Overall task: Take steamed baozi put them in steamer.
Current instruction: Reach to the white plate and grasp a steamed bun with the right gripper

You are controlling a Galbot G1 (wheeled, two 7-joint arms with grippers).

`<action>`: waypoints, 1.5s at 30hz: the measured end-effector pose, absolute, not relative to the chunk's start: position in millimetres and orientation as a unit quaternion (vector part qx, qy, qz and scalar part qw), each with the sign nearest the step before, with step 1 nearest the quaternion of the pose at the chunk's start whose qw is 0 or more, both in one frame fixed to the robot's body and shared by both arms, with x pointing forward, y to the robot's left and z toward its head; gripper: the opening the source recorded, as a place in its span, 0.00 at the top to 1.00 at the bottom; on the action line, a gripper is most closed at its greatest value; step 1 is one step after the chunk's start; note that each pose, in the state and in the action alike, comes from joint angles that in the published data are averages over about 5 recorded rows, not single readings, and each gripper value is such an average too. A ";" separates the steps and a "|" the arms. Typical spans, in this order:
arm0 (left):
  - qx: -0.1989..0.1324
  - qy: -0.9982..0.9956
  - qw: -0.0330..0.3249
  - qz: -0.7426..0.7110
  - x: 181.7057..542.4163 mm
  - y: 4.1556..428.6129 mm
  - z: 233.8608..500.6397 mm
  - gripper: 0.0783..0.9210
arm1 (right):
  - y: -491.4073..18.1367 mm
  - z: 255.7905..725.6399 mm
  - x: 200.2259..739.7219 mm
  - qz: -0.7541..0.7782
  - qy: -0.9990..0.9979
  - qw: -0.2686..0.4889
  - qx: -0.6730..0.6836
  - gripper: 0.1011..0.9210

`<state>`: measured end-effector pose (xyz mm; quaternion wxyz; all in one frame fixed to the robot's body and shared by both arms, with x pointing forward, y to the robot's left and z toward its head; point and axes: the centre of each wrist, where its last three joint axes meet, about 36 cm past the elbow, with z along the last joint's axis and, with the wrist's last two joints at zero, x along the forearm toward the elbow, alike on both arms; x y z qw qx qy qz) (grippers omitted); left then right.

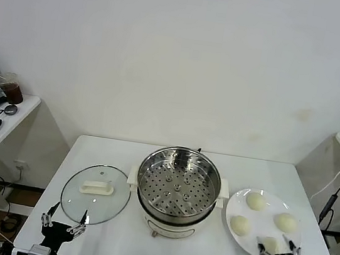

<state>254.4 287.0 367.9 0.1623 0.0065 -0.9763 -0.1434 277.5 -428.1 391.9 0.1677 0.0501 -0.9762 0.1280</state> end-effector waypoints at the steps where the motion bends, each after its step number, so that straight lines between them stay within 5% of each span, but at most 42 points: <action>1: 0.007 -0.976 0.162 -0.144 254.2 286.8 368.1 0.12 | -431.9 394.9 280.6 0.138 -0.975 0.167 0.052 0.12; 13: 0.001 -0.977 0.157 -0.143 251.6 278.2 373.5 0.12 | -514.1 483.7 372.0 0.402 -0.886 0.189 0.136 0.12; 22: 0.003 -0.978 0.154 -0.140 248.5 274.2 376.4 0.12 | -512.5 528.9 479.8 0.522 -0.773 0.216 0.289 0.12; 32: 0.010 -0.979 0.152 -0.135 248.6 270.2 377.0 0.12 | -480.5 518.7 577.2 0.561 -0.648 0.289 0.426 0.12; 45: 0.018 -0.978 0.158 -0.134 245.2 270.1 374.4 0.12 | -456.8 489.3 637.8 0.565 -0.576 0.352 0.473 0.12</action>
